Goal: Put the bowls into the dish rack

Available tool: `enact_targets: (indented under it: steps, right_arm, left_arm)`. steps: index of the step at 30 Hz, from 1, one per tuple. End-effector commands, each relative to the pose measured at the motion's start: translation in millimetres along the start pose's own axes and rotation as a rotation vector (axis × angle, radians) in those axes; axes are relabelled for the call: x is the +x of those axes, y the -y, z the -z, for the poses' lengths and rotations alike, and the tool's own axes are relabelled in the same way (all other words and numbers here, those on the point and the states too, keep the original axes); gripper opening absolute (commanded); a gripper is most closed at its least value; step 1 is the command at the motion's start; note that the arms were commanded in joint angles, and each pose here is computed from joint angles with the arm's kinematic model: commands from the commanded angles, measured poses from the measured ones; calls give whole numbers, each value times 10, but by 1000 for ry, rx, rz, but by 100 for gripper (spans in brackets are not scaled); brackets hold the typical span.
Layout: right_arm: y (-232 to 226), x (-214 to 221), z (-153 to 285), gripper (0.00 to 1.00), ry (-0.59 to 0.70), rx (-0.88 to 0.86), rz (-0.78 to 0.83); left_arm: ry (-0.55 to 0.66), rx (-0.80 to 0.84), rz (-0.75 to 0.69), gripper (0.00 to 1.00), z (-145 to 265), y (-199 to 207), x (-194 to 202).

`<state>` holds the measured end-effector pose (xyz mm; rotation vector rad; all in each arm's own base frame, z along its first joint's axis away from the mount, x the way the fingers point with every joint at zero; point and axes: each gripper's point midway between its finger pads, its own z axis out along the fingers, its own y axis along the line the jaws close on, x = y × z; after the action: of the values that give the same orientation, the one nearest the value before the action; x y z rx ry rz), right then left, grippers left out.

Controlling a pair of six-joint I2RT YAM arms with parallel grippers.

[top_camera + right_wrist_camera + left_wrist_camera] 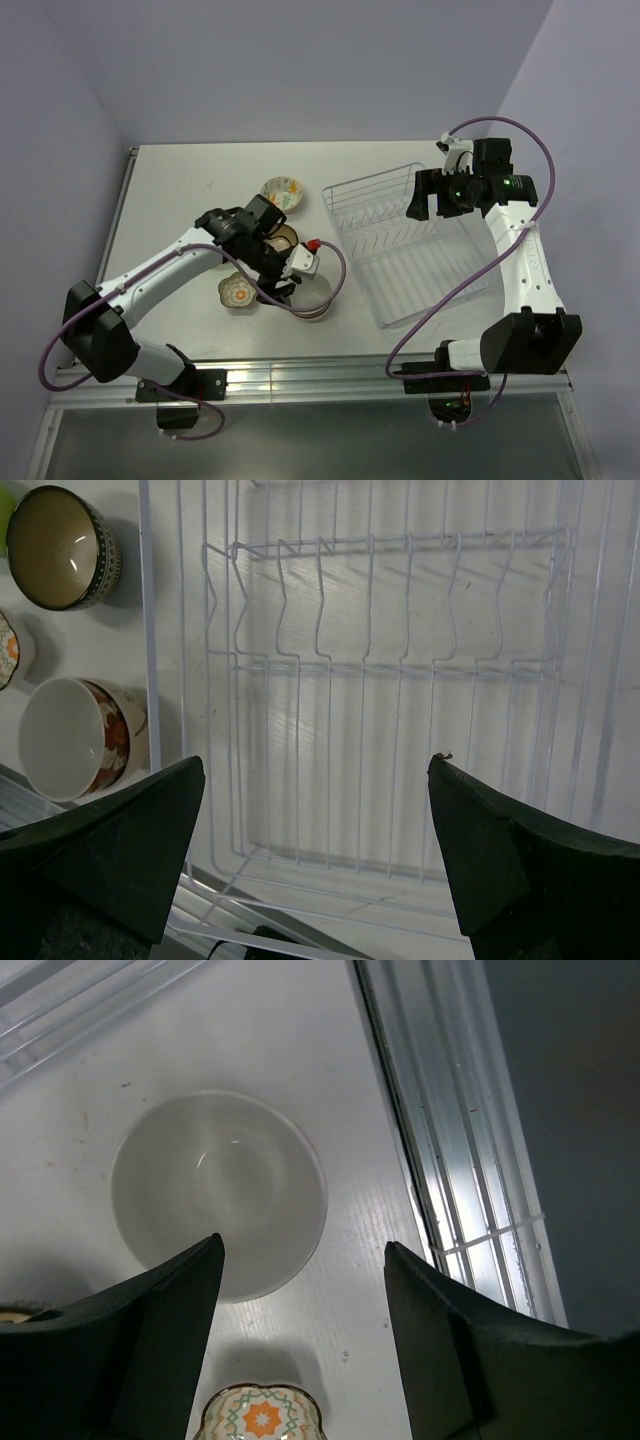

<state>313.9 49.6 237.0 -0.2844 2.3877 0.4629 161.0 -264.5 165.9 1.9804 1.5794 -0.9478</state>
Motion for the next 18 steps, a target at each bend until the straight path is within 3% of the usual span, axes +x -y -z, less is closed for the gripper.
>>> enact_targets:
  steps: [1, 18]
  right_arm:
    - [-25, -46, 46, 100, 15, 1, 18]
    - [6, 23, 39, 100, 14, 21, 23]
  left_arm:
    - [-24, 61, -43, 70, -130, 130, 28]
    - [-69, 14, -13, 64, -546, 102, 200]
